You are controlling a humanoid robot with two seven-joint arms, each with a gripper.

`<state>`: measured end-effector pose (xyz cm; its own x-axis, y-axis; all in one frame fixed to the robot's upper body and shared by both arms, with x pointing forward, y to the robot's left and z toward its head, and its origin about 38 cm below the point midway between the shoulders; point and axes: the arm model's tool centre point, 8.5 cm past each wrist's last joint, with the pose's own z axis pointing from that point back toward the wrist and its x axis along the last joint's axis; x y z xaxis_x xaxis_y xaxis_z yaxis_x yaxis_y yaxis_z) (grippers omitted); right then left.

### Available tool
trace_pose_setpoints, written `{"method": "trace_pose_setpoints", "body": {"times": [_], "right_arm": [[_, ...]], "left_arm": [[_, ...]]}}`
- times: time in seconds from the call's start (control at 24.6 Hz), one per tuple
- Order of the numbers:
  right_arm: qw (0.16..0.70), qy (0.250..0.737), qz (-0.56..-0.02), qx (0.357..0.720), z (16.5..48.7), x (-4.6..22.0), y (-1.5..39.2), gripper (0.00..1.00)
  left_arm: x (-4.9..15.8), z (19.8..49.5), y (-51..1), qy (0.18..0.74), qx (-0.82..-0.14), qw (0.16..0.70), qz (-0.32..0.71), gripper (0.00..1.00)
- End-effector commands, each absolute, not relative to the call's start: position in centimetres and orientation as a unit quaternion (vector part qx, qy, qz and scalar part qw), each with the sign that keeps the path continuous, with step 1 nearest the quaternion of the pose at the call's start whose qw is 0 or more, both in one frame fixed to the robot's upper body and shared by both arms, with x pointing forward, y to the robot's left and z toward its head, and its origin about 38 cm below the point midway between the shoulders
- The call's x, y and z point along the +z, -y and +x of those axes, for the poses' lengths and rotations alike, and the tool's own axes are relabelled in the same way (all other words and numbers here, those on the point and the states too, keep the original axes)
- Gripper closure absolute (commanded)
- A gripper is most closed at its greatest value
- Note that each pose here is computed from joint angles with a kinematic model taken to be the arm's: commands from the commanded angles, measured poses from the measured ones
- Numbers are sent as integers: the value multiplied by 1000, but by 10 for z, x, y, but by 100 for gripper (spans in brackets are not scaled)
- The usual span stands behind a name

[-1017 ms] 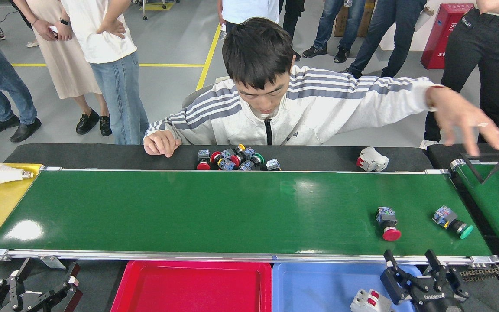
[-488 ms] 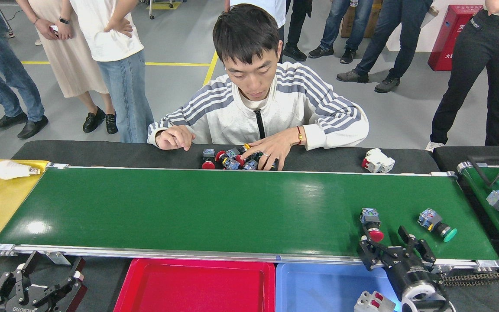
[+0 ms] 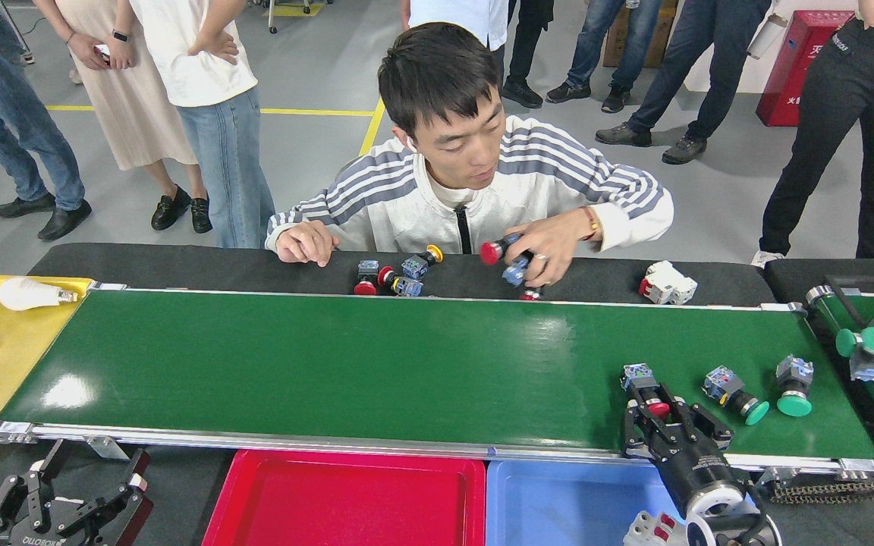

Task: Pick switch part from conveyor to tray

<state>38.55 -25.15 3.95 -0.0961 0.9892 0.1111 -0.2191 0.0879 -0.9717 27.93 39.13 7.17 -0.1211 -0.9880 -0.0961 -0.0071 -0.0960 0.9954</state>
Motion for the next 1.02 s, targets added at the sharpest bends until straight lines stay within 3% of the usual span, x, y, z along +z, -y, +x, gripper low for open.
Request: {"method": "trace_pose_setpoints", "body": {"times": [0.0, 0.16, 0.33, 0.37, 0.45, 0.57, 0.77, 0.9, 0.98], "right_arm": [[500, 536, -393, 556, 388, 61, 239, 84], [376, 637, -352, 573, 367, 84, 203, 85], [258, 694, -229, 632, 336, 78, 138, 81], [238, 701, -203, 641, 329, 75, 121, 71], [217, 706, -161, 654, 315, 67, 90, 0], [210, 714, -132, 655, 307, 62, 65, 0], [213, 726, -141, 638, 313, 73, 67, 0], [268, 728, -206, 596, 328, 86, 126, 0], [347, 702, -271, 560, 327, 78, 182, 0]], "left_arm": [[80, 281, -395, 507, -550, 435, 501, 0], [81, 280, -396, 506, -550, 435, 503, 0], [81, 280, -396, 508, -547, 436, 504, 0], [81, 281, -396, 511, -544, 436, 503, 0], [82, 282, -396, 517, -538, 437, 501, 0], [83, 284, -396, 522, -531, 440, 502, 0], [85, 285, -401, 514, -533, 441, 508, 0], [83, 281, -406, 506, -537, 444, 508, 0], [81, 278, -409, 496, -543, 453, 505, 0]]}}
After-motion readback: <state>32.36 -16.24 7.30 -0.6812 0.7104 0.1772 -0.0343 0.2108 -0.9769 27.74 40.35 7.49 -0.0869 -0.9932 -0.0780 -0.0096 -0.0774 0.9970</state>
